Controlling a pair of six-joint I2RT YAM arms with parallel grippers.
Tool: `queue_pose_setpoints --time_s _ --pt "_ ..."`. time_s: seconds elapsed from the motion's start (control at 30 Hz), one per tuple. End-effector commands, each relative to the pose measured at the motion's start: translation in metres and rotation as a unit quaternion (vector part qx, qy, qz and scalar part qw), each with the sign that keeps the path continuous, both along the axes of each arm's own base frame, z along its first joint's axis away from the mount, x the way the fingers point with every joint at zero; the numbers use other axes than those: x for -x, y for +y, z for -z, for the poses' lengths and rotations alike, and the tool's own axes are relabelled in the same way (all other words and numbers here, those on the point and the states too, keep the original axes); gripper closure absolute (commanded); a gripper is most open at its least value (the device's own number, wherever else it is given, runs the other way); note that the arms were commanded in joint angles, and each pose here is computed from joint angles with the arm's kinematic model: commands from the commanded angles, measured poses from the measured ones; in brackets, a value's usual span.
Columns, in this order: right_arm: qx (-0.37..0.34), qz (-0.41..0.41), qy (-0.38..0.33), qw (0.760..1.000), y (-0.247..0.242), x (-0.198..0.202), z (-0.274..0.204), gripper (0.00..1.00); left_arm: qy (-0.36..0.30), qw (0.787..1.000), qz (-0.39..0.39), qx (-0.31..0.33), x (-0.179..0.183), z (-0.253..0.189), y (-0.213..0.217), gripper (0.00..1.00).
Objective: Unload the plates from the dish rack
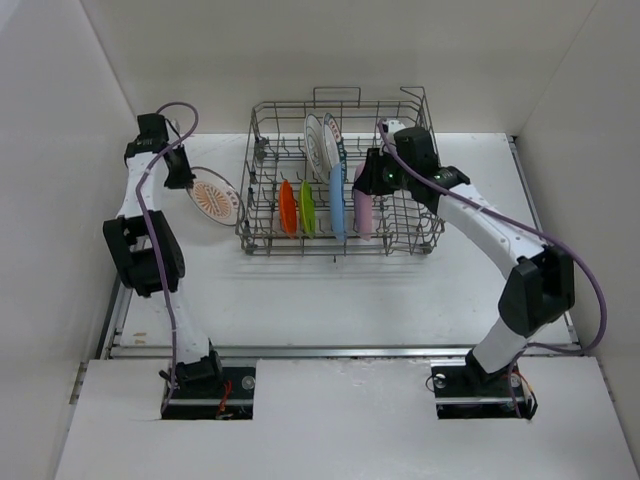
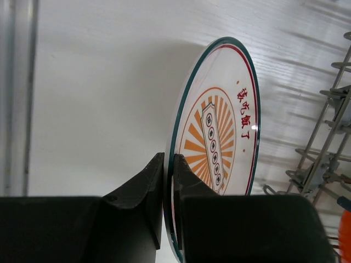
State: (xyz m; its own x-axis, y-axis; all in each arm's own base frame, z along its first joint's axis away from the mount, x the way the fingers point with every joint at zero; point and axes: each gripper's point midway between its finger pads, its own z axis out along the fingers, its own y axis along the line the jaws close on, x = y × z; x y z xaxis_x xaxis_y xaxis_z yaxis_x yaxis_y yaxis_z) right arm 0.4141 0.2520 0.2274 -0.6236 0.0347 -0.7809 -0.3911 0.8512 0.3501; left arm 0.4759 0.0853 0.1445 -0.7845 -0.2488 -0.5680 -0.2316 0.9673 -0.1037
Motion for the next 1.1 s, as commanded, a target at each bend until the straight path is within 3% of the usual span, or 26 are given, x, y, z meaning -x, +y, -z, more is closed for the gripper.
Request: queue_pose_setpoints --time_s 0.0,0.17,0.43,0.67,0.73,0.9,1.03,1.07 --pt "0.042 0.004 -0.032 0.999 -0.01 -0.012 -0.013 1.0 0.012 0.999 -0.013 0.048 -0.004 0.016 0.003 1.0" --pt "0.052 0.03 -0.101 0.993 -0.017 -0.017 -0.072 1.0 0.052 0.998 -0.008 0.041 0.004 0.036 0.011 1.0" --pt "0.074 0.094 -0.175 0.977 -0.033 -0.008 -0.139 1.0 0.028 0.998 -0.042 0.039 0.008 0.043 0.038 1.0" --pt "0.1 0.129 -0.219 0.962 -0.032 0.008 -0.183 1.0 0.106 0.994 -0.031 0.017 0.03 0.078 0.051 1.0" --pt "0.101 0.14 -0.231 0.958 -0.033 0.008 -0.191 1.0 0.111 0.993 -0.031 0.018 0.033 0.082 0.05 0.95" --pt "0.103 0.159 -0.24 0.952 -0.032 0.009 -0.198 1.0 0.115 0.993 -0.016 0.02 0.031 0.088 0.049 0.72" --pt "0.095 0.136 -0.247 0.955 -0.016 0.034 -0.209 1.0 0.121 0.992 -0.012 0.02 0.025 0.087 0.051 0.57" --pt "0.089 0.114 -0.248 0.958 -0.004 0.046 -0.21 1.0 0.134 0.991 -0.014 0.02 0.028 0.091 0.052 0.5"
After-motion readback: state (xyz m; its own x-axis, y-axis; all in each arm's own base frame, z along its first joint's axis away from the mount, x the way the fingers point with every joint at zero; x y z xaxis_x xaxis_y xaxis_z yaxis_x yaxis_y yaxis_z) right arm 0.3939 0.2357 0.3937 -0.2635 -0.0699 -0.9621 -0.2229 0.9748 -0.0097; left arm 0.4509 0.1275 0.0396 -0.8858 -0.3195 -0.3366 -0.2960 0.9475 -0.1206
